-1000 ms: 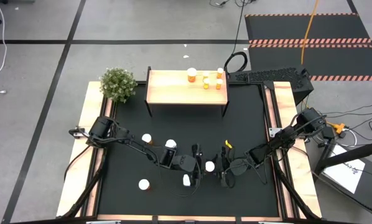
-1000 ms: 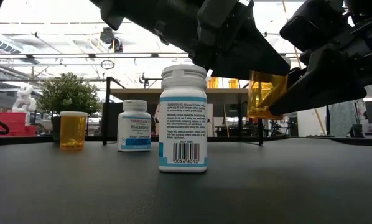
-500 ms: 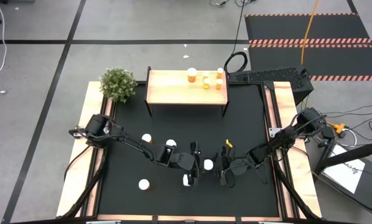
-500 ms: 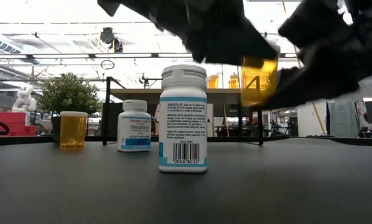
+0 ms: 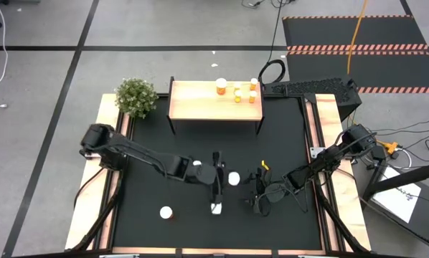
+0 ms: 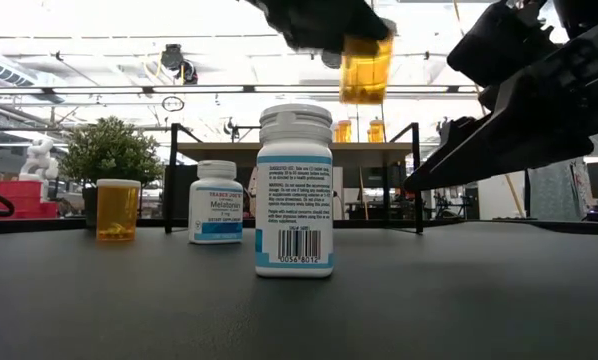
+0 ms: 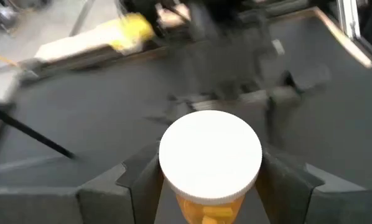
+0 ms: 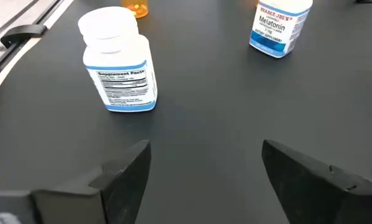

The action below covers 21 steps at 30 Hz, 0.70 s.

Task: Pick and place medicine bottles onto shelf by color
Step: Put the large orange pill bottle on the shelf aligned with the other large orange pill bottle

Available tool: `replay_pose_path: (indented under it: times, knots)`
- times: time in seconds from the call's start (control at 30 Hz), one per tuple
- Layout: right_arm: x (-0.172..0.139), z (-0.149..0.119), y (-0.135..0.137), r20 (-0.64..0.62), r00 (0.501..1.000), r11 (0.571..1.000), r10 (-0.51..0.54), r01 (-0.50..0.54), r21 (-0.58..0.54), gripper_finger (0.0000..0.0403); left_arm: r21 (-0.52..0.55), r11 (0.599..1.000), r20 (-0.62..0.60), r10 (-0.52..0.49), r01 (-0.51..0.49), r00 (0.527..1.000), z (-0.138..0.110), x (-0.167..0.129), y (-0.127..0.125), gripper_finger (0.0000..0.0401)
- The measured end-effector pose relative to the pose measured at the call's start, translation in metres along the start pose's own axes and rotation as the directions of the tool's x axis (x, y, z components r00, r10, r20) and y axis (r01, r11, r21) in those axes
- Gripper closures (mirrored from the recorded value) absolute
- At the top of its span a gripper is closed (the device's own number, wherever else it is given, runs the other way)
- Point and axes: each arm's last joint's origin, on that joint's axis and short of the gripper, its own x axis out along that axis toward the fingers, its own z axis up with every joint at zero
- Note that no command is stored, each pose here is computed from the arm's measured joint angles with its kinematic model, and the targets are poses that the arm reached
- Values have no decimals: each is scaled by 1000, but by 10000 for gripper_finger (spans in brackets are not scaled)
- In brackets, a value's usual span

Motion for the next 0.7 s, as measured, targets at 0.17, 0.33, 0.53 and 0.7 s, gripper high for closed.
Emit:
replay_pose_path:
  times: [0.17, 0.33, 0.53, 0.7]
  knots:
    - [0, 0, 0, 1, 1000, 1000, 0, 0, -1, 102, 13, 997, 50, 79, -80, 996, 21, -36, 38, 183]
    - [0, 1, 0, 8, 1000, 1000, 3, -2, -2, 103, 6, 981, 86, 193, -194, 978, 32, -69, 84, 186]
    - [0, 3, 1, 23, 1000, 1000, 8, -8, -1, 103, -16, 937, 92, 348, -348, 933, 27, -86, 144, 178]
    - [0, 3, 1, 23, 1000, 1000, 8, -8, -4, 103, -106, 917, 79, 394, -386, 916, 9, -82, 197, 184]
